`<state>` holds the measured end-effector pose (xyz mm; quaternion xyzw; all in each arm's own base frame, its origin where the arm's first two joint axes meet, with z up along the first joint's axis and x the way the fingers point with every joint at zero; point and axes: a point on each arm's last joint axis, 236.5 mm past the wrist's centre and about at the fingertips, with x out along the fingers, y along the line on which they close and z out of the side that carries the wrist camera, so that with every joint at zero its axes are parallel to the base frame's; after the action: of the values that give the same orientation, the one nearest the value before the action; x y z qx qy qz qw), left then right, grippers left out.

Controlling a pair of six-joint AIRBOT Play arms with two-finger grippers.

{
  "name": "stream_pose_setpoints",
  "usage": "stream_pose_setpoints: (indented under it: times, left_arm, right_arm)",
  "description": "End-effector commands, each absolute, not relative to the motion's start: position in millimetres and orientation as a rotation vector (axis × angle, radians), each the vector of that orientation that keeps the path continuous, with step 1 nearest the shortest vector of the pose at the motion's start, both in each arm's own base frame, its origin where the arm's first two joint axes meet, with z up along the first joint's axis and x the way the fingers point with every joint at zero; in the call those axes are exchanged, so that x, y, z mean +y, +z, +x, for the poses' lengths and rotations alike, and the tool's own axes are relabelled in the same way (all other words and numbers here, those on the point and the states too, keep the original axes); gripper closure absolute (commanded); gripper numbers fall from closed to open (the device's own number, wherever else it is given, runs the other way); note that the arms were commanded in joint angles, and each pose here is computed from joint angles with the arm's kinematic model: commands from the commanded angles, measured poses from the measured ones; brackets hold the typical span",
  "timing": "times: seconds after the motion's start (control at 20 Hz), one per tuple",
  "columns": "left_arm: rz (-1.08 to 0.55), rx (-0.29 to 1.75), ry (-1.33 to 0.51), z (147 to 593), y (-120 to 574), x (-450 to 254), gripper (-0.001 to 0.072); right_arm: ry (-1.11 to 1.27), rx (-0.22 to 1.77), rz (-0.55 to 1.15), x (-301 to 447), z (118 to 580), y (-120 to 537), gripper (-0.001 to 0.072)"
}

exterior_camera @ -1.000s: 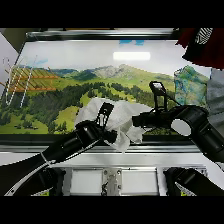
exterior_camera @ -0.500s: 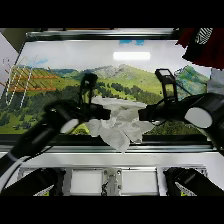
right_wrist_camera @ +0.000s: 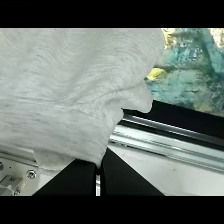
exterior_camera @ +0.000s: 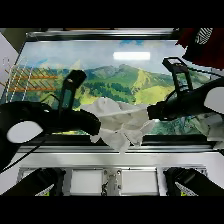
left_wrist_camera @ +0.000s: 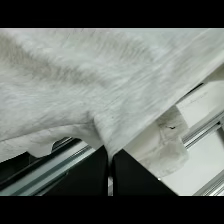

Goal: Fold the clothes and pants, and hang the long-sleeved shirts on hangers.

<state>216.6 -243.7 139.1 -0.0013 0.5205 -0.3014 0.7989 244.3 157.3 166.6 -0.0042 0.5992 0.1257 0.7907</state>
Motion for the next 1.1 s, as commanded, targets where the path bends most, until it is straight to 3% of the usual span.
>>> stream_pose_setpoints:
  times: [0.0, 0.3, 0.65, 0.7, 0.75, 0.8, 1.05]
  left_arm:
    - [0.109, 1.261, -0.655, 215, 86, -247, 0.0683]
    - [0.054, 1.208, -0.601, 281, 117, -242, 0.0683]
    - [0.064, 1.28, -0.729, 271, 105, -245, 0.0668]
    - [0.072, 1.29, -0.732, 269, 101, -244, 0.0419]
    - [0.072, 1.301, -0.731, 267, 98, -244, 0.0069]
    - [0.075, 1.309, -0.731, 266, 97, -243, 0.0007]
    - [0.029, 1.186, -0.689, 287, 138, -222, 0.0007]
  right_arm:
    - [0.224, 1.402, -0.038, 159, 247, 143, 0.069]
    - [0.247, 1.42, -0.083, 161, 251, 135, 0.069]
    - [0.256, 1.393, -0.072, 162, 253, 140, 0.0689]
    - [0.256, 1.393, -0.072, 162, 253, 140, 0.0689]
    - [0.256, 1.393, -0.072, 162, 253, 140, 0.0689]
    - [0.256, 1.394, -0.072, 162, 253, 140, 0.0688]
    - [0.256, 1.394, -0.072, 162, 252, 140, 0.0689]
